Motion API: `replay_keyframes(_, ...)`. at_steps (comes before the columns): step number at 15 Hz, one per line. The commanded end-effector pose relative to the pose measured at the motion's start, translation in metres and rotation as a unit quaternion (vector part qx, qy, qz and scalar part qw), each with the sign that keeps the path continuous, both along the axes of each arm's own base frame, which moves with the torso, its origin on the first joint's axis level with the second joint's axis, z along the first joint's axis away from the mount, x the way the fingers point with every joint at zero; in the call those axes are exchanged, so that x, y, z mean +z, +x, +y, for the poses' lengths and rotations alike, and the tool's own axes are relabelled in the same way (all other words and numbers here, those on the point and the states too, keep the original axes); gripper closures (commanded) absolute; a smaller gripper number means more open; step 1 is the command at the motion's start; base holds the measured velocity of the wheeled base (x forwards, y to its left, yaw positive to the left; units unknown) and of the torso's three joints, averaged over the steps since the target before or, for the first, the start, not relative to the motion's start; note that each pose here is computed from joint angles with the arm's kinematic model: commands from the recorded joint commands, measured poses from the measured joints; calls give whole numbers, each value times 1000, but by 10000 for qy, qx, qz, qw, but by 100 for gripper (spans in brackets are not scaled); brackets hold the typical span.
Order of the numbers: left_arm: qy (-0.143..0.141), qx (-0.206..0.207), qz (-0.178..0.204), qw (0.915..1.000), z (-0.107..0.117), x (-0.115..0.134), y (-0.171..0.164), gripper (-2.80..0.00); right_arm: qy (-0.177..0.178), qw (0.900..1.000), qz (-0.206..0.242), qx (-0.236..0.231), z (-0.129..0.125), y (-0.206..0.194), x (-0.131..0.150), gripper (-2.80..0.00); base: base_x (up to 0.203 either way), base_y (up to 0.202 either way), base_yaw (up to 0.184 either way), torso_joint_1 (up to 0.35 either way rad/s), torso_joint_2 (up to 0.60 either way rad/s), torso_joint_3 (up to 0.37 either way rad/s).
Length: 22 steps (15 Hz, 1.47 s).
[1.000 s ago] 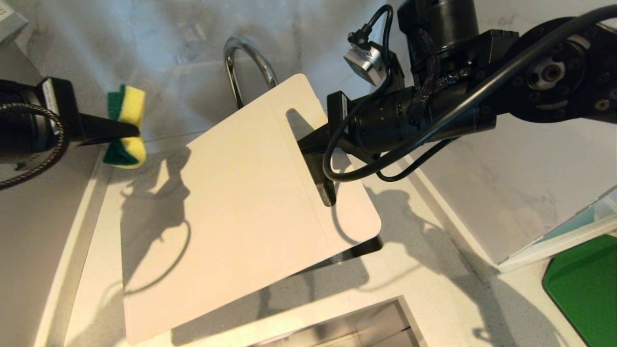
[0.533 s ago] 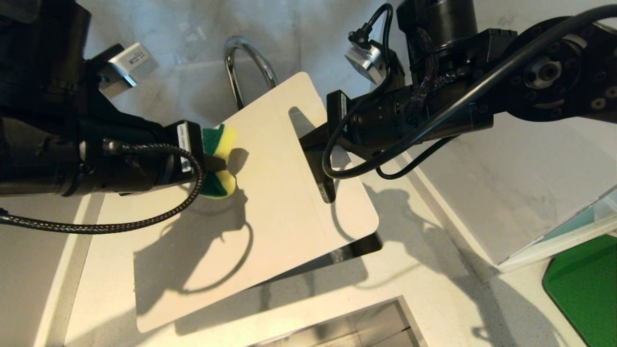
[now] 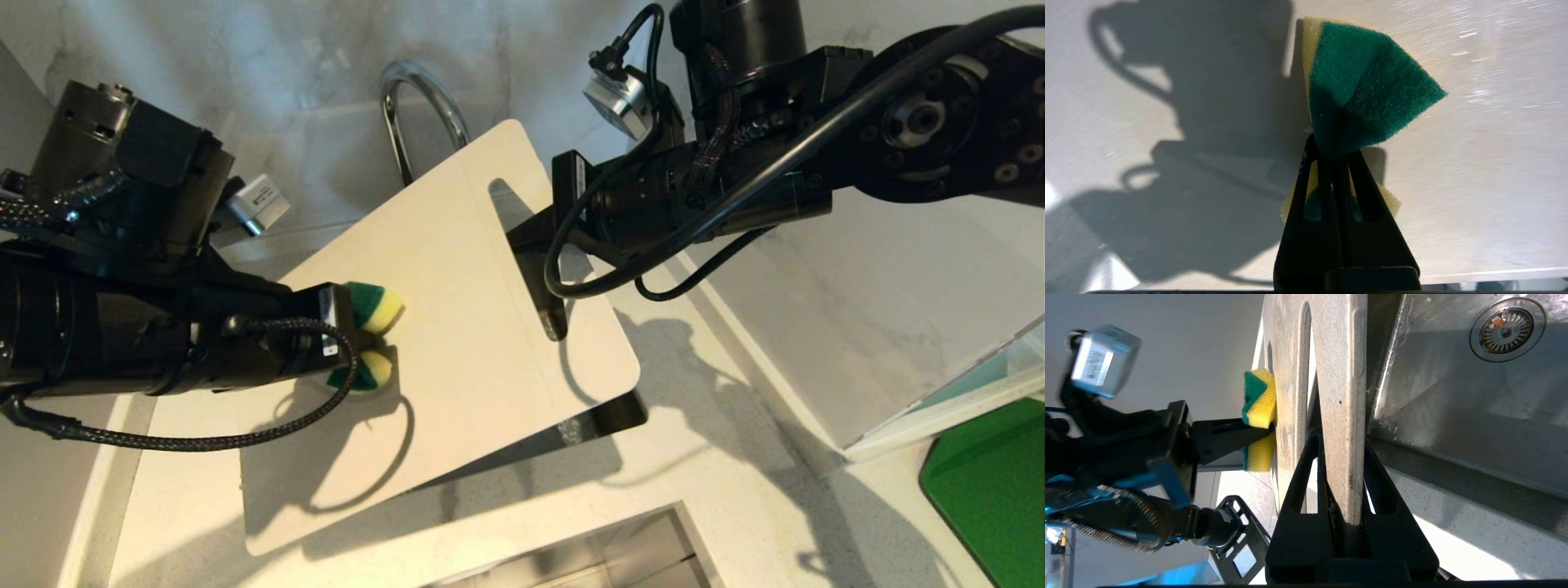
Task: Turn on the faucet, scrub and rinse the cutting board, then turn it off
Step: Scrub the cutting board underwater
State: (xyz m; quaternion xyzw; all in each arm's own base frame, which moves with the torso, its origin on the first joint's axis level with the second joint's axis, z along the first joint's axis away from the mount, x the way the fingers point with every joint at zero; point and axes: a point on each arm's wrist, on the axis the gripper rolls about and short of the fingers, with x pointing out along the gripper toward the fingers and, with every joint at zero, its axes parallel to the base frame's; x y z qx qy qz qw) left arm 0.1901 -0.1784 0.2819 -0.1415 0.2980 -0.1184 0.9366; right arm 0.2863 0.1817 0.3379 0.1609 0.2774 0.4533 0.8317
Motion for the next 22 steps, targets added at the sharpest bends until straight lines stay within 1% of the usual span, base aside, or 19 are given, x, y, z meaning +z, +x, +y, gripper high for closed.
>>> replay_keyframes(1, 70, 227, 156, 9996, 15, -10, -1, 0, 18, 10000, 7, 20, 0, -1, 1, 0, 0, 0, 0, 0, 0, 0)
replay_keyframes(3, 125, 335, 259, 9990, 24, -21, -3, 0, 22, 10000, 1, 20, 0, -1, 1, 0, 0, 0, 0, 0, 0, 0)
replay_keyframes(5, 181, 377, 301, 9987, 30, -39, -7, 0, 30, 10000, -13, 20, -1, -2, 2, 0, 0, 0, 0, 0, 0, 0)
replay_keyframes(7, 64, 493, 172, 9986, 36, -56, -6, 0, 52, 10000, -56, 37, -1, -4, 5, 0, 0, 0, 0, 0, 0, 0)
replay_keyframes(9, -75, 833, 74, 9965, 52, -64, 2, 0, 57, 10000, -63, 34, -2, -5, 6, 0, 0, 0, 0, 0, 0, 0)
replay_keyframes(13, -307, 1212, 168, 9920, 88, -70, 8, 0, 66, 9999, -71, 35, -3, -7, 7, 0, 0, 0, 0, 0, 0, 0)
replay_keyframes(16, -396, 1493, 129, 9879, 111, -67, 8, 0, 71, 9999, -77, 35, -4, -9, 8, 0, 0, 0, 0, 0, 0, 0)
replay_keyframes(18, -435, 1567, 151, 9866, 122, -69, 3, 0, 78, 9999, -90, 35, -5, -11, 10, 0, 0, 0, 0, 0, 0, 0)
replay_keyframes(22, -704, 1691, 75, 9830, 145, -64, -6, 0, 86, 9999, -97, 34, -7, -13, 11, 0, 0, 0, 0, 0, 0, 0)
